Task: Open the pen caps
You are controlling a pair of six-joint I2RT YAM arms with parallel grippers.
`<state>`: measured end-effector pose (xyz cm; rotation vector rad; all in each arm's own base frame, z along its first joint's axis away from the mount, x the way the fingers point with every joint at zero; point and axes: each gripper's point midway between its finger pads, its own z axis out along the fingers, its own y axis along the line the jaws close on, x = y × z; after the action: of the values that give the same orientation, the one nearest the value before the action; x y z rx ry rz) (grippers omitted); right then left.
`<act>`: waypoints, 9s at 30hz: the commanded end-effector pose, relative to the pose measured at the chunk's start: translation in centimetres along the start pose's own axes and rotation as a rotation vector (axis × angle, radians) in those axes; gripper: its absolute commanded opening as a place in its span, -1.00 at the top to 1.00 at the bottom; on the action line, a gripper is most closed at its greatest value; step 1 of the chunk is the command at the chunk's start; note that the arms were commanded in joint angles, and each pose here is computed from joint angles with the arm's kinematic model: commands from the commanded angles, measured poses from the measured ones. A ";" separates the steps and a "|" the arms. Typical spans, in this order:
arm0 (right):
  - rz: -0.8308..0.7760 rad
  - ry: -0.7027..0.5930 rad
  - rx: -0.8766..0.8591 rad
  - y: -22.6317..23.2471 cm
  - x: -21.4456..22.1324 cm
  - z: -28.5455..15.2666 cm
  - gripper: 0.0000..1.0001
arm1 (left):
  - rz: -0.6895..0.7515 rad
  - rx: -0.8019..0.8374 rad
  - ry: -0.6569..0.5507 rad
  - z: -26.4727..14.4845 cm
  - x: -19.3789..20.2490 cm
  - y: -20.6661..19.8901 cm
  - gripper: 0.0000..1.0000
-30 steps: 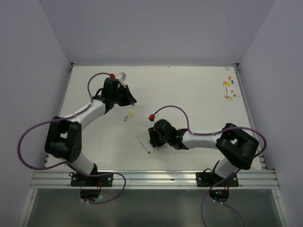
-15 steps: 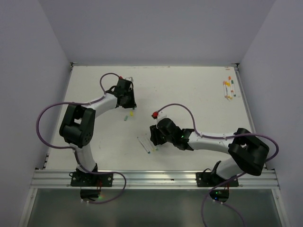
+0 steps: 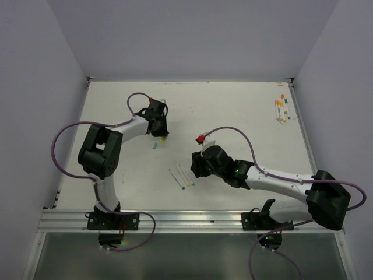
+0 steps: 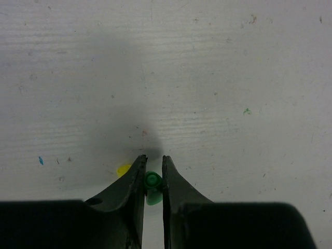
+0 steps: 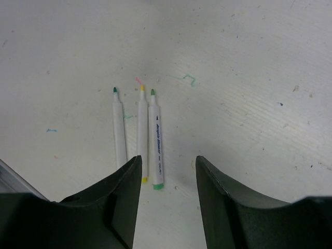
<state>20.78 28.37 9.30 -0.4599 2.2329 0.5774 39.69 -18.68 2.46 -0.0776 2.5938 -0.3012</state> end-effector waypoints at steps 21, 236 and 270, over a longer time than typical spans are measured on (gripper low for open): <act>0.069 -0.040 0.141 -3.2 -4.1 -2.2 -0.09 | 0.049 0.268 -0.256 -12.1 -8.9 -7.0 0.18; -0.010 0.139 0.311 -4.1 -5.7 8.1 1.00 | -0.183 0.743 -0.118 -19.1 8.7 -5.5 -0.48; -0.022 0.205 0.086 -5.8 -3.4 8.7 0.21 | -0.282 0.610 -0.181 -21.9 9.5 -2.6 -0.50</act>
<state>30.14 26.79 4.61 -0.4657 2.4877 0.3390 20.30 -18.42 15.66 -0.2285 2.1977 -1.1462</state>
